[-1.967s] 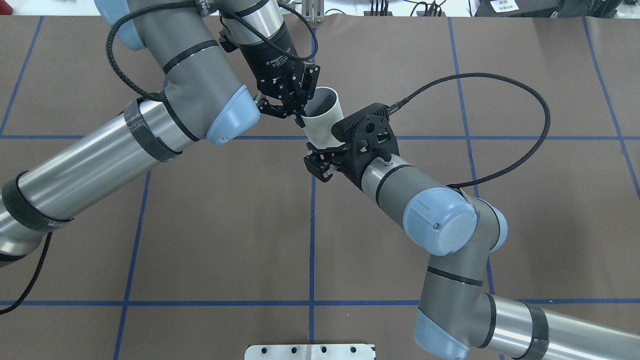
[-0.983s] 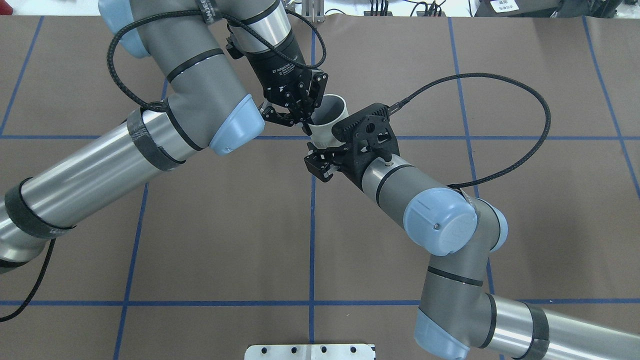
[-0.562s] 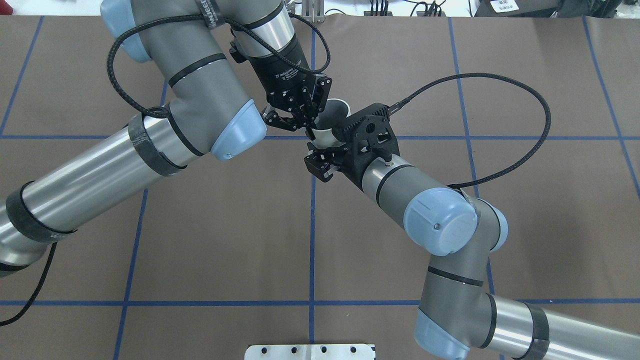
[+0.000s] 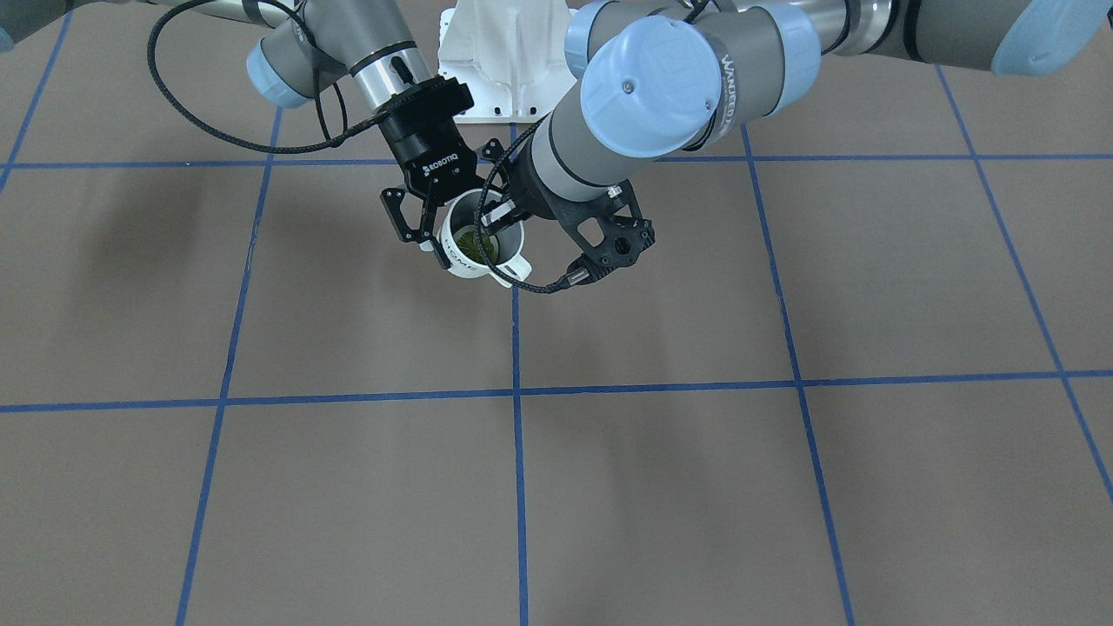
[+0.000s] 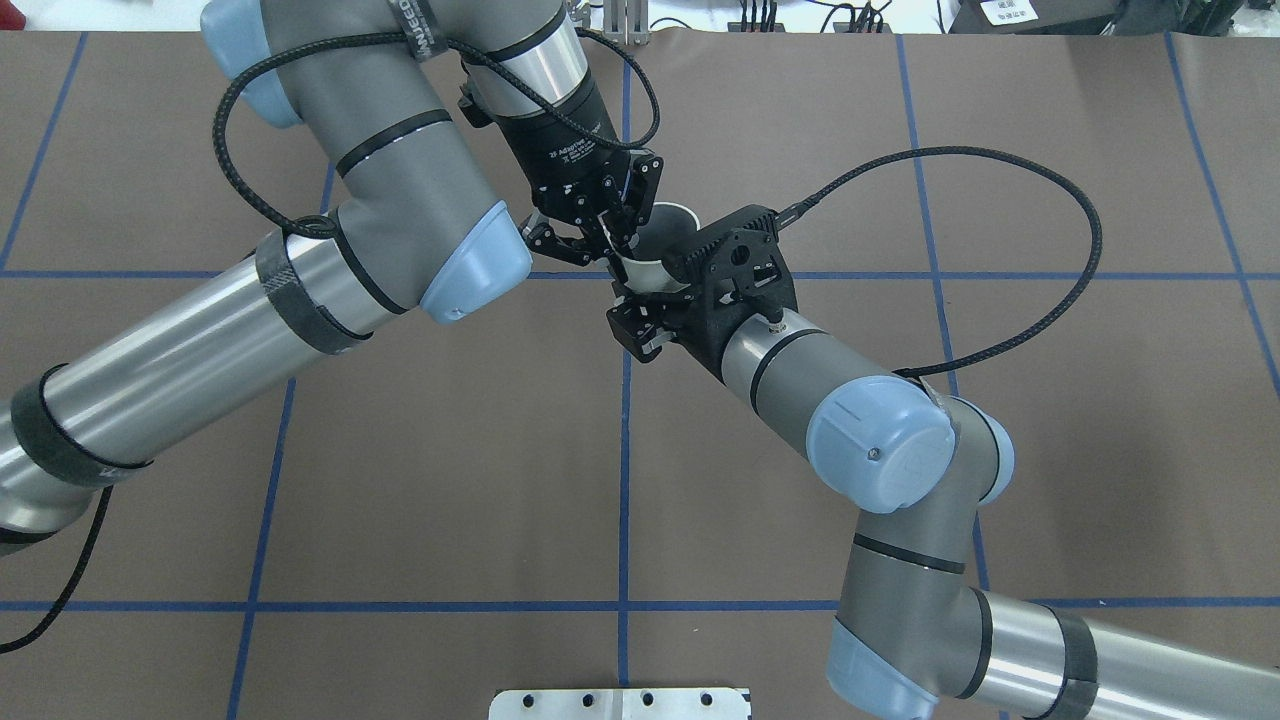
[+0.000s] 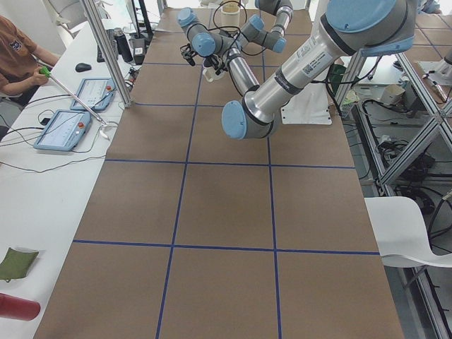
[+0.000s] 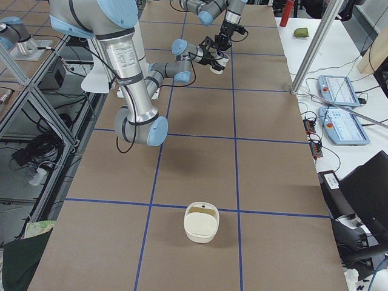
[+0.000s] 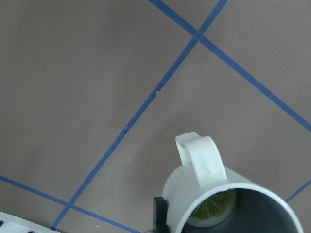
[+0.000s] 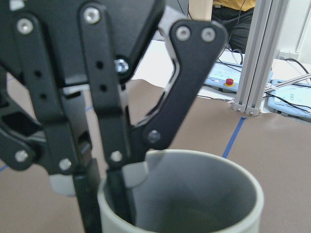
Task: Left arm hands cup to right arm to dump lemon
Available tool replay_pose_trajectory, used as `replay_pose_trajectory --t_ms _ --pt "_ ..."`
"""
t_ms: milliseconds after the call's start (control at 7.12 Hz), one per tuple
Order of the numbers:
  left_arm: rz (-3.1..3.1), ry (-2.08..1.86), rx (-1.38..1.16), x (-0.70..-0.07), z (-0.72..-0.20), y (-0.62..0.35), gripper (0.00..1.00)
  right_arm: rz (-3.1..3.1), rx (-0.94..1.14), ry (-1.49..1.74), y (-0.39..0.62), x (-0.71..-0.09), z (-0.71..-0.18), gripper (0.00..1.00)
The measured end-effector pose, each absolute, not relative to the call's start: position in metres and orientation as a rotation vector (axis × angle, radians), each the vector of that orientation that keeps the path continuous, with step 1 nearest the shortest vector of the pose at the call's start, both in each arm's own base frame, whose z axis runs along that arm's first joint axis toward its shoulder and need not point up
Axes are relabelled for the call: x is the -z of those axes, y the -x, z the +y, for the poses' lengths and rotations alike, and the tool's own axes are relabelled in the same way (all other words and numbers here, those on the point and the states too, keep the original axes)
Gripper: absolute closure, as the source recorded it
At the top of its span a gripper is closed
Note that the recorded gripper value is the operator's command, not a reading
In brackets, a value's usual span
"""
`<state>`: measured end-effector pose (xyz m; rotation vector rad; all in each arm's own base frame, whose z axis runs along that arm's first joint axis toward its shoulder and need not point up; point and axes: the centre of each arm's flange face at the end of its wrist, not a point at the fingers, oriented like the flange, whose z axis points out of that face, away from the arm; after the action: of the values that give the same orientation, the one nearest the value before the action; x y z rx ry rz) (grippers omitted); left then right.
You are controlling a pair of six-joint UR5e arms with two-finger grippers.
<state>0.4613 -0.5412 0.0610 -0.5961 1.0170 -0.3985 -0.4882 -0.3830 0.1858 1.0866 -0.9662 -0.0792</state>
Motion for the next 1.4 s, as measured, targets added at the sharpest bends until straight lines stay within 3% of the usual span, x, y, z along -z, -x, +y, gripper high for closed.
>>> replay_pose_trajectory --t_ms 562,983,1405 --pt "1.071 0.545 0.377 -0.061 -0.544 -0.45 0.0 -0.971 0.077 -1.088 0.487 -0.184 -0.381 1.0" --pt "1.093 0.463 0.44 -0.064 -0.58 -0.407 0.0 -0.923 0.015 -1.124 0.457 -0.186 -0.409 1.0" --pt "1.06 0.297 0.535 -0.082 -0.607 -0.385 0.0 -0.793 -0.079 -1.127 0.377 -0.249 -0.447 1.0"
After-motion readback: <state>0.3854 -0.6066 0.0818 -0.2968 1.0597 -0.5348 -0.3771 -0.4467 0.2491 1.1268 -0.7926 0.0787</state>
